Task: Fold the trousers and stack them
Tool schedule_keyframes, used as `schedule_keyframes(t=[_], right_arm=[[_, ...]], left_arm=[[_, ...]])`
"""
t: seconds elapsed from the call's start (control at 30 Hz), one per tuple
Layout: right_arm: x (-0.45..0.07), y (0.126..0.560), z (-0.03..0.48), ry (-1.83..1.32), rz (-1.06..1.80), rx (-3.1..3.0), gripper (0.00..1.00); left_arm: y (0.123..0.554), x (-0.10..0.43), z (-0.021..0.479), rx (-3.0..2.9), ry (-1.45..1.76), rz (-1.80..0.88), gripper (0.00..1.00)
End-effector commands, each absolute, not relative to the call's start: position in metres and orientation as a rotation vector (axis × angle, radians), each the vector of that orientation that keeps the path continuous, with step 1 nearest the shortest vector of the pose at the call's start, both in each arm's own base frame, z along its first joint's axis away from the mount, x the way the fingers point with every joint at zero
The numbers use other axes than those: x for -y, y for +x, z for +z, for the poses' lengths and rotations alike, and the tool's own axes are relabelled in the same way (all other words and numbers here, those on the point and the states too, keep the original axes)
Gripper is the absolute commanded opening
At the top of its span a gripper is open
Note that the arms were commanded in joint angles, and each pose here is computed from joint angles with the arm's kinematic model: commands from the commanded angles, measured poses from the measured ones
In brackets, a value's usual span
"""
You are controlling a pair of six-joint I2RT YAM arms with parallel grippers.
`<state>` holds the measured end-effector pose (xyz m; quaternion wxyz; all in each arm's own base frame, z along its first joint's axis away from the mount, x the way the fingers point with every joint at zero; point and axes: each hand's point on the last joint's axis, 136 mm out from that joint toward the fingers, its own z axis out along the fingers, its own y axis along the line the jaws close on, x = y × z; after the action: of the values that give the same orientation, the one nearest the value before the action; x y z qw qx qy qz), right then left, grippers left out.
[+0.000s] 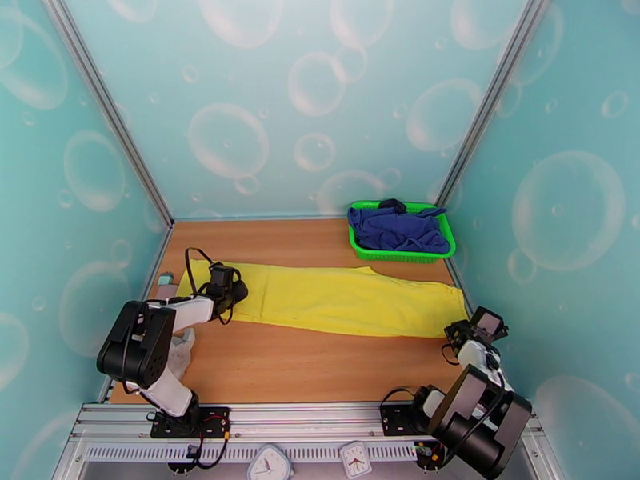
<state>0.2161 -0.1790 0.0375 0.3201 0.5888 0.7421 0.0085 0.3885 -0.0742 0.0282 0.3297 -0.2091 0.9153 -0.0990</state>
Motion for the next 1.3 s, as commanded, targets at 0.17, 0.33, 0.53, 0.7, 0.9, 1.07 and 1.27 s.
schedule_keyframes(t=[0.17,0.33,0.53,0.7,0.9,1.07,1.27], right_arm=[[0.196,0.231,0.05,1.528,0.011,-1.892,0.01],[0.186,0.228,0.048,1.523,0.048,-1.926,0.33],[0.174,0.214,0.029,1.577,0.07,-1.961,0.42],[0.182,0.213,0.023,1.595,0.105,-1.925,0.42],[0.194,0.224,0.022,1.594,0.149,-1.903,0.29],[0.203,0.229,0.041,1.556,0.113,-1.85,0.0],[0.21,0.247,0.09,1.42,0.041,-1.795,0.0]], left_arm=[[0.379,0.06,0.026,-2.393,-0.585,-0.219,0.44],[0.377,0.057,0.029,-2.385,-0.587,-0.231,0.44],[0.379,0.059,0.032,-2.377,-0.57,-0.249,0.44],[0.379,0.059,0.031,-2.38,-0.572,-0.254,0.45],[0.373,0.053,0.026,-2.394,-0.603,-0.25,0.45],[0.368,0.05,0.021,-2.414,-0.608,-0.231,0.45],[0.364,0.046,0.015,-2.425,-0.615,-0.208,0.45]])
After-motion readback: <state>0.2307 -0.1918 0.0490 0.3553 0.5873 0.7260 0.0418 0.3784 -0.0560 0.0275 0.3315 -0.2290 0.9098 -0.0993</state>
